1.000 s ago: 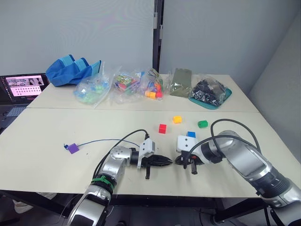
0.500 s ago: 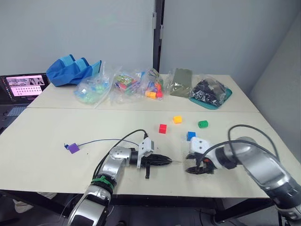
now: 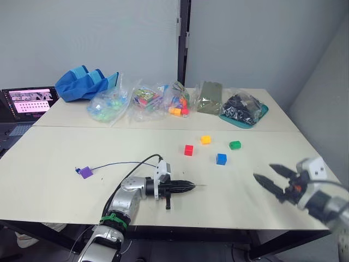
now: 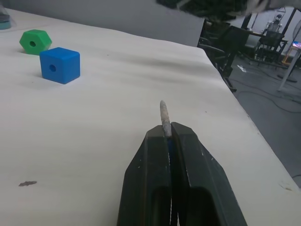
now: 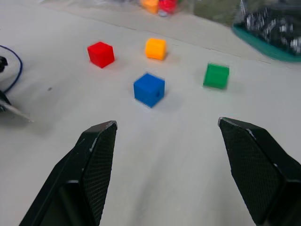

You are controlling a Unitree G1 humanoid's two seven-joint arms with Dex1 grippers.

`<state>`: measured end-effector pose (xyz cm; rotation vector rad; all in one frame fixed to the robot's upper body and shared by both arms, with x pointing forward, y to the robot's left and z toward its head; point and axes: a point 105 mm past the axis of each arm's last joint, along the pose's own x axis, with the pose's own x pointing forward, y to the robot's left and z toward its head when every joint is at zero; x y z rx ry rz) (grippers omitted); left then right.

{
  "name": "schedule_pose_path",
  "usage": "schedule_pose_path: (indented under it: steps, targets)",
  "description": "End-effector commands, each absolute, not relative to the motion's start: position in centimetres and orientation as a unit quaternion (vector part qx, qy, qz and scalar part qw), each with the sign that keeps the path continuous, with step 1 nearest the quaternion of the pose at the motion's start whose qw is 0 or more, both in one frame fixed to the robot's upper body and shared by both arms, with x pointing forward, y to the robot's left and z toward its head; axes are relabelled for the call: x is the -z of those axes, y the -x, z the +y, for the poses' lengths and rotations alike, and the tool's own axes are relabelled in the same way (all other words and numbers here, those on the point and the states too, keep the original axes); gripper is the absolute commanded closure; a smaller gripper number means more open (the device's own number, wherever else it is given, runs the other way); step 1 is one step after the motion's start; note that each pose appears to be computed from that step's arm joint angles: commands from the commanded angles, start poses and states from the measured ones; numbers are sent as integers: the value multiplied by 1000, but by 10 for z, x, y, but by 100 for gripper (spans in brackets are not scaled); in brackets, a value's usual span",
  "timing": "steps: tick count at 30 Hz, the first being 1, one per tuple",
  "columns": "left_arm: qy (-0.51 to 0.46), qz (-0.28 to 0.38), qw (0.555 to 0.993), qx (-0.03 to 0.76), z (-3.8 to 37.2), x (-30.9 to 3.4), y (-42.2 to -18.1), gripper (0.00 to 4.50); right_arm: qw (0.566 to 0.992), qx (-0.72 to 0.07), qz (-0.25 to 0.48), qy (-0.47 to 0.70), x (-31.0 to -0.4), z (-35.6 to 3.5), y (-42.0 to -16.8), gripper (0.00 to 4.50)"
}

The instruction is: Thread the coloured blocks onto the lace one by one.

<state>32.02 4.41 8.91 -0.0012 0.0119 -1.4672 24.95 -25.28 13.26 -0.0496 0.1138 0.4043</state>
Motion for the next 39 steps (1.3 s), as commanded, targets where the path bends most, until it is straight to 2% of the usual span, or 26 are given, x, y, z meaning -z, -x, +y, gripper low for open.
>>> schedule_pose_path:
  steps: [1, 9, 15, 20, 24, 30, 36, 39]
  targets:
    - [5, -18, 743, 669, 41, -103, -321, 450, 984, -175, 14, 39, -140, -254, -241, 87]
    - [27, -17, 752, 658, 45, -103, -318, 450, 991, -126, -12, 38, -123, -255, -230, 87]
    - [27, -7, 752, 658, 49, -100, -311, 450, 993, -106, -22, 42, -126, -258, -238, 87]
    - [27, -7, 754, 657, 47, -101, -310, 450, 994, -81, -27, 68, -137, -265, -274, 87]
    - [29, -20, 762, 646, 42, -106, -313, 450, 988, -121, -25, 92, -150, -252, -331, 87]
    - [60, -23, 790, 609, 43, -108, -323, 450, 991, -114, -18, 71, -169, -239, -392, 87]
    - [52, -27, 798, 599, 45, -106, -320, 450, 992, -100, 22, 69, -164, -223, -439, 87]
    - [51, -31, 804, 592, 47, -108, -320, 450, 993, -91, 41, 68, -157, -222, -451, 87]
